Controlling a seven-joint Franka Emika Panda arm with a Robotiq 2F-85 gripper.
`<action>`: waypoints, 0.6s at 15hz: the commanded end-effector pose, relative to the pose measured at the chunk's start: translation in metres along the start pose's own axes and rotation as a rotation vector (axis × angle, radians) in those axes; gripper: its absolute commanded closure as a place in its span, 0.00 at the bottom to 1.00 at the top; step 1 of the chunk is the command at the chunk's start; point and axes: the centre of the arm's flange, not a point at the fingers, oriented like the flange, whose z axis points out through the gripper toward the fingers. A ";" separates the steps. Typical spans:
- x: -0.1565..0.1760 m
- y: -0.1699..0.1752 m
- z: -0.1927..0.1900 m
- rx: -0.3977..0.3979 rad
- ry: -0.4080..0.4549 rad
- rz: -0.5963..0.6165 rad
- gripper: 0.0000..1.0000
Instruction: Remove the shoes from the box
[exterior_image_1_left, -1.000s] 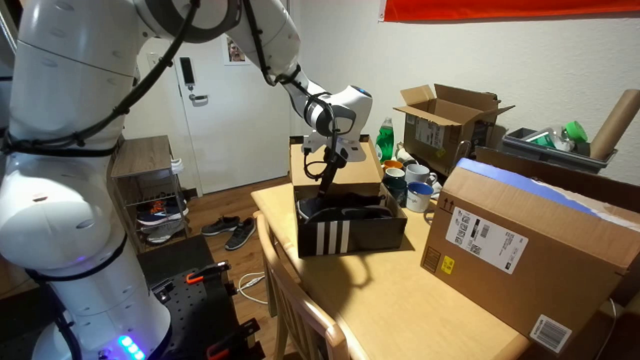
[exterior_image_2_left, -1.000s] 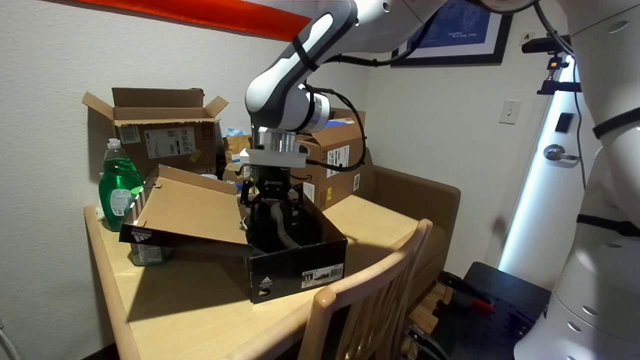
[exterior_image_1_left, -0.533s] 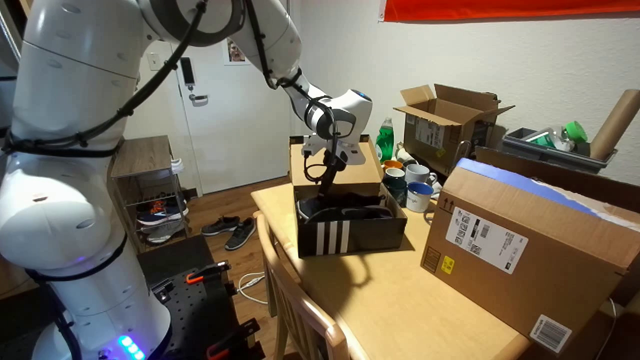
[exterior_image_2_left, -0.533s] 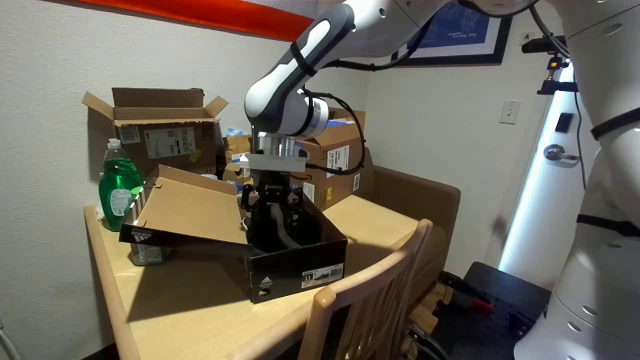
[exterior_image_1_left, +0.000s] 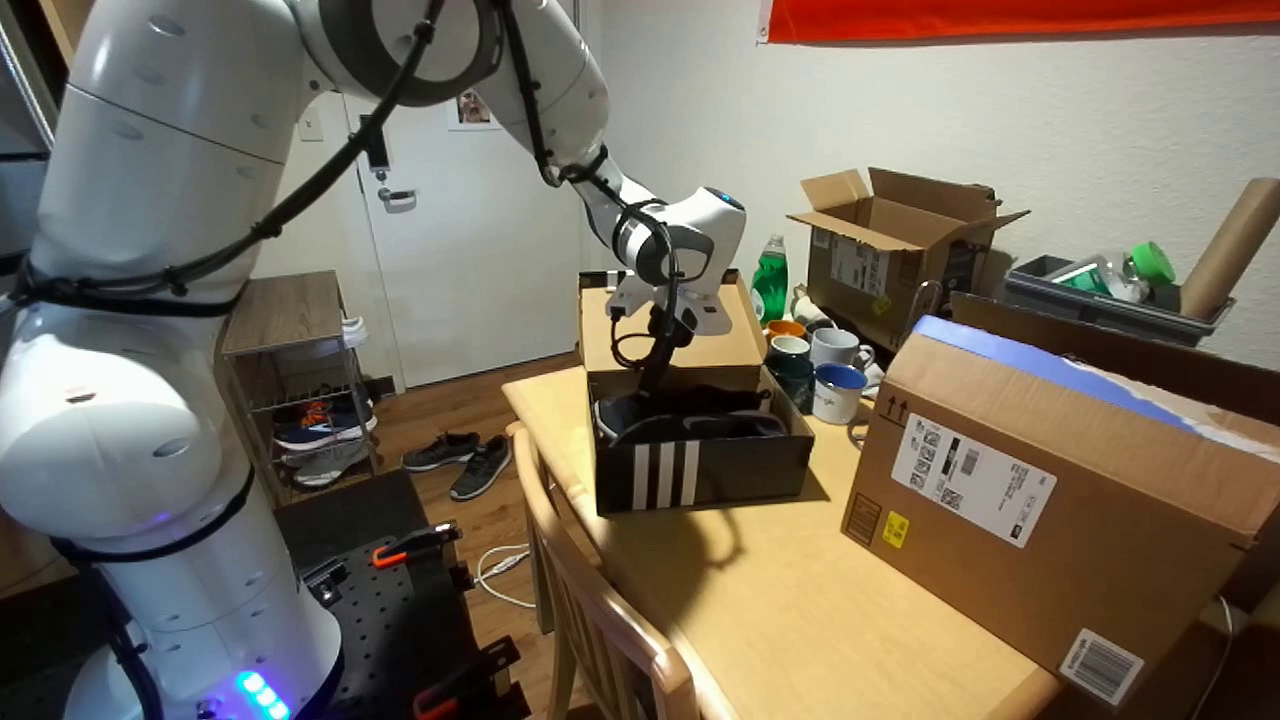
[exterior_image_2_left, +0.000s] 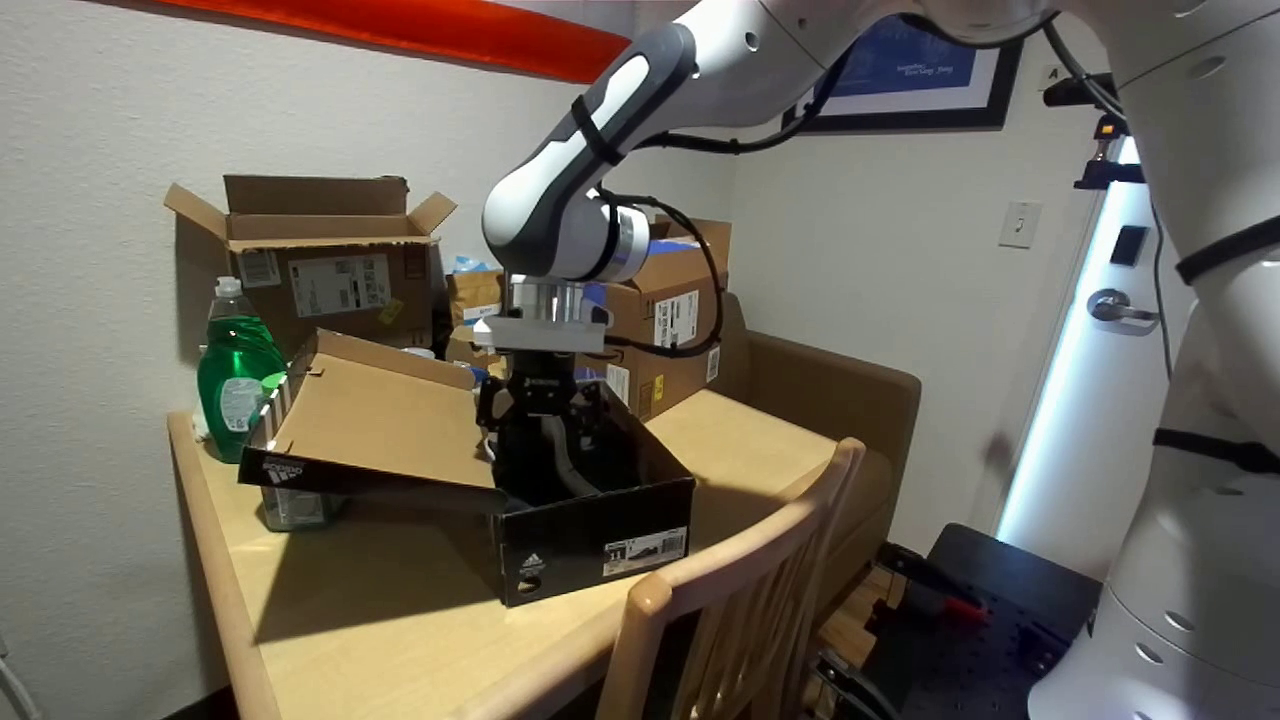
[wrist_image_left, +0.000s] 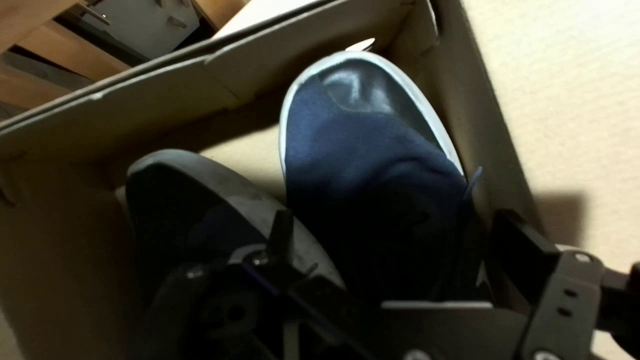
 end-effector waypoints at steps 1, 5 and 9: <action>0.001 -0.014 -0.003 -0.016 -0.013 -0.018 0.00; 0.000 -0.022 -0.003 -0.019 -0.018 -0.024 0.00; 0.003 -0.022 -0.002 -0.022 -0.027 -0.022 0.00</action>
